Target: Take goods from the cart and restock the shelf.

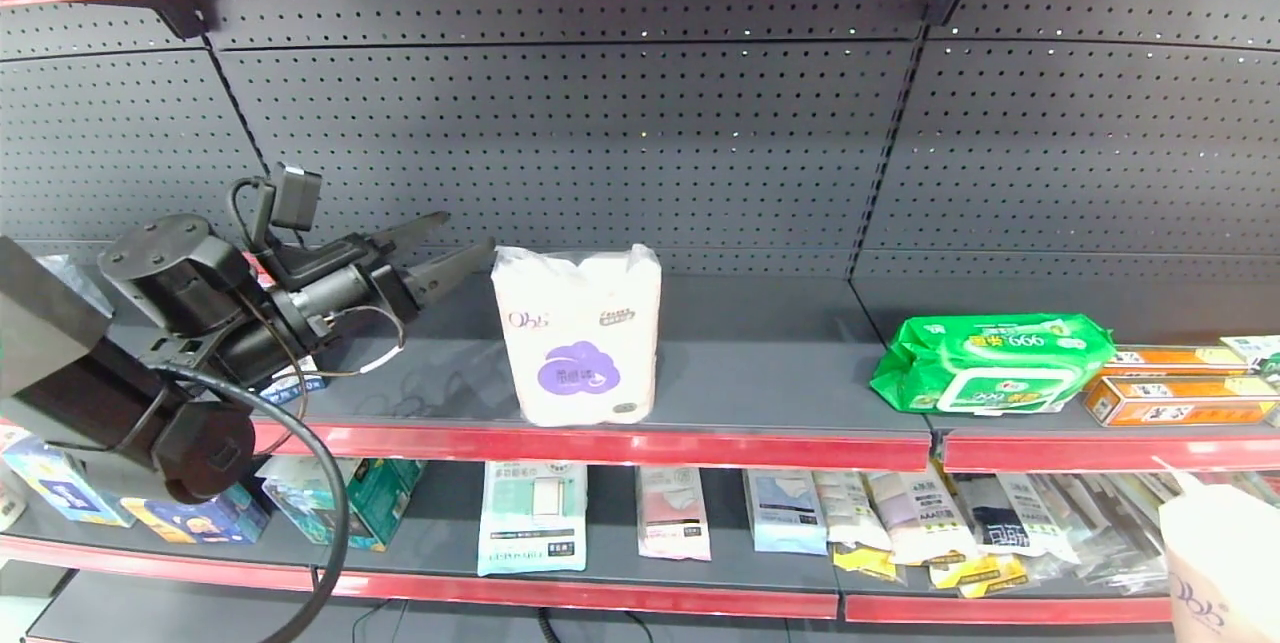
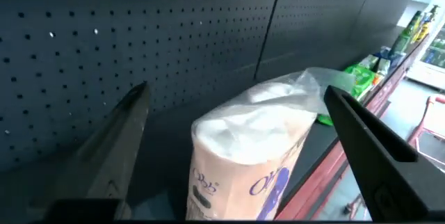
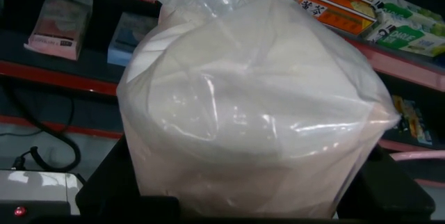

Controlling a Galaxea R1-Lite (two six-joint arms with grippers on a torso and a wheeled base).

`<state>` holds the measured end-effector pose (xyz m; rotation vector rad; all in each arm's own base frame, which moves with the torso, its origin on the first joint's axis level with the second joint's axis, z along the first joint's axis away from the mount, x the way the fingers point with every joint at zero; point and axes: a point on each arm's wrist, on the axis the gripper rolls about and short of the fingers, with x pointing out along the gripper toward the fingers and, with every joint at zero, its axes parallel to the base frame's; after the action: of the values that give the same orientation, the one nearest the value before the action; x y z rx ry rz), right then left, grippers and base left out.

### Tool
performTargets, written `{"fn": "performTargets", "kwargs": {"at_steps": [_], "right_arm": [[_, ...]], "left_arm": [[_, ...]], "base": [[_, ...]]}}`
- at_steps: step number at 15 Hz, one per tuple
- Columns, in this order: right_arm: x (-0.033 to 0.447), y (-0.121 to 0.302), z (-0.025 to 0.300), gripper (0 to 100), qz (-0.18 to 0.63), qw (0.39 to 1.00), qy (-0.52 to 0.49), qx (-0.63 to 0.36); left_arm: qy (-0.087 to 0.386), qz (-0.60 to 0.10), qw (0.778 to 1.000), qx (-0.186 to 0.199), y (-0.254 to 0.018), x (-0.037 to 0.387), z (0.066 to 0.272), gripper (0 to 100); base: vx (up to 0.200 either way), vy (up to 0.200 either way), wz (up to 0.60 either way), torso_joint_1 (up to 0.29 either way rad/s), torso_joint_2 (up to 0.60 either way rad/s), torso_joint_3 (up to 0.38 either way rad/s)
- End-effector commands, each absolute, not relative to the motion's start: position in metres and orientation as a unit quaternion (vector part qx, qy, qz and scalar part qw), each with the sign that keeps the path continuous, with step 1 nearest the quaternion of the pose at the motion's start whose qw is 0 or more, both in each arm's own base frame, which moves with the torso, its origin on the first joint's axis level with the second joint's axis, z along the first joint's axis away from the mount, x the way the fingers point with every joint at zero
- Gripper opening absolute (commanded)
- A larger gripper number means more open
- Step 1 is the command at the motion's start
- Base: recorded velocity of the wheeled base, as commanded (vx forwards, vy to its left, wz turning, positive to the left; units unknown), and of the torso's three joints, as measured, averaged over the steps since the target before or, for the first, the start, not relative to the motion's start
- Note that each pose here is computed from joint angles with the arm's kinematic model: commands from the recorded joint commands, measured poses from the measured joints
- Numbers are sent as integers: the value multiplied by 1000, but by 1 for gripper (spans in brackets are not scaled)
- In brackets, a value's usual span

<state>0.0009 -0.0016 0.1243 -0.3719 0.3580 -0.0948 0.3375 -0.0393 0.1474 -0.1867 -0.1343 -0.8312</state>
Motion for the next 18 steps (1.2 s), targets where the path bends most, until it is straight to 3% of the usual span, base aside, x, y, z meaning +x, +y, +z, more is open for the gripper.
{"fn": "performTargets", "kwargs": {"at_steps": [1,2,4,7,9,11,13,16,18], "right_arm": [[1,-2,125,0,-46,966,178,-184],[1,-2,125,0,-46,966,178,-184],[2,-2,125,0,-46,965,179,-184],[2,-2,124,0,-46,965,180,-184],[2,-2,126,0,-45,965,179,-184],[2,-2,127,0,-43,966,177,-184],[2,-2,127,0,-42,966,175,-184],[2,-1,132,0,-41,967,169,-184],[2,-1,132,0,-29,968,167,-183]], "left_arm": [[-73,-384,918,-75,-27,329,155,100],[-73,-380,919,-72,-26,329,155,100],[-87,-317,943,-49,-4,329,157,100],[-111,-210,970,-57,-1,325,165,100],[-91,-166,981,-46,4,310,170,100],[-34,-141,988,-55,7,272,173,100],[-14,-140,989,-48,6,241,169,100],[32,-139,989,-33,1,156,139,100],[49,-119,991,-35,0,129,134,100]], "base": [[0,0,0,0,0,0],[0,0,0,0,0,0],[0,0,0,0,0,0],[0,0,0,0,0,0],[0,0,0,0,0,0],[0,0,0,0,0,0],[0,0,0,0,0,0],[0,0,0,0,0,0],[0,0,0,0,0,0]]}}
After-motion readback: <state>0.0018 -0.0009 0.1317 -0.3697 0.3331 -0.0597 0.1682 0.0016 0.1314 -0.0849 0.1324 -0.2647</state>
